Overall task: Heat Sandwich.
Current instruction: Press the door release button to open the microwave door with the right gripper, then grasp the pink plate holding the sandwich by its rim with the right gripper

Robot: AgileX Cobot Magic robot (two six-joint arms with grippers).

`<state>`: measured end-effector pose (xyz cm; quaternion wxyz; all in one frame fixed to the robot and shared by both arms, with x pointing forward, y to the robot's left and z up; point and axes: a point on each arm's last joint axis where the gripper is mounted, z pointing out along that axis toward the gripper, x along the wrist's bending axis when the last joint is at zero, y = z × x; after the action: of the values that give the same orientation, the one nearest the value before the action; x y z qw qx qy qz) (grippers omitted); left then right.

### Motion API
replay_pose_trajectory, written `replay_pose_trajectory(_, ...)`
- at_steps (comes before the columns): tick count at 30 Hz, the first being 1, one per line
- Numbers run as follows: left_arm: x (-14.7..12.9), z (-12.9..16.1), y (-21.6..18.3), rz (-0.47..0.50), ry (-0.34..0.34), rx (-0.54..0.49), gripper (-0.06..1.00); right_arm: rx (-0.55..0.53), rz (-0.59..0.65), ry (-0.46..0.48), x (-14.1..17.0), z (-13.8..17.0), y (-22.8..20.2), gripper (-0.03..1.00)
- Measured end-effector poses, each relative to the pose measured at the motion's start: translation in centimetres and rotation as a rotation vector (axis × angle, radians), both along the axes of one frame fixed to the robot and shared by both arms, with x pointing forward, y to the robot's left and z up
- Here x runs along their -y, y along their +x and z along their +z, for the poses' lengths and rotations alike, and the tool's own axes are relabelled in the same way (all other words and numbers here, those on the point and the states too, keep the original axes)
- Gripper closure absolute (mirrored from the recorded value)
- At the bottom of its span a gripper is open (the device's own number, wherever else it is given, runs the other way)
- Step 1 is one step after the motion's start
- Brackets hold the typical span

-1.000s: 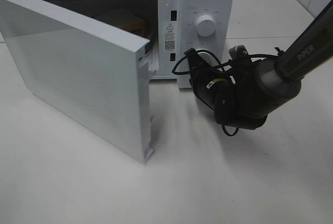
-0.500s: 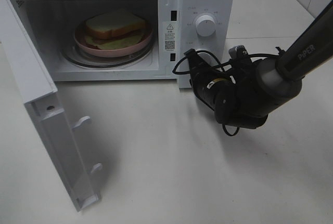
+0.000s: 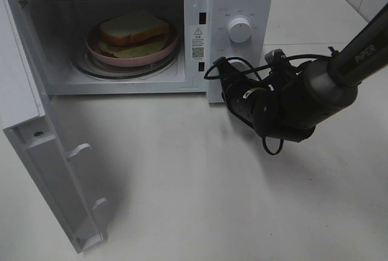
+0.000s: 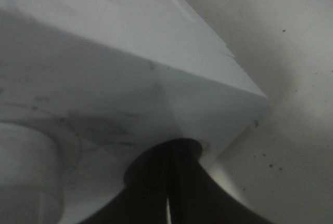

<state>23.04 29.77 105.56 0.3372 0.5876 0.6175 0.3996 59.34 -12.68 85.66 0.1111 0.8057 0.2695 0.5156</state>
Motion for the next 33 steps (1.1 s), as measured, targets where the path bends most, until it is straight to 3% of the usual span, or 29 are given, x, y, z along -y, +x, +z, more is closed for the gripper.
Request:
replay_pose_trajectory(19, 0.0, 0.0, 0.0, 0.000, 0.000, 0.000, 0.27, 0.101, 0.063, -0.127, 1.2, 0.7, -2.0, 0.96)
replay_pose_trajectory(25, 0.0, 0.0, 0.0, 0.000, 0.000, 0.000, 0.27, 0.251, 0.046, -0.147, 2.0, 2.8, -2.8, 0.96)
replay_pose_trajectory(33, 0.0, 0.0, 0.0, 0.000, 0.000, 0.000, 0.27, 0.307, 0.037, -0.161, 3.4, 4.3, -4.4, 0.96)
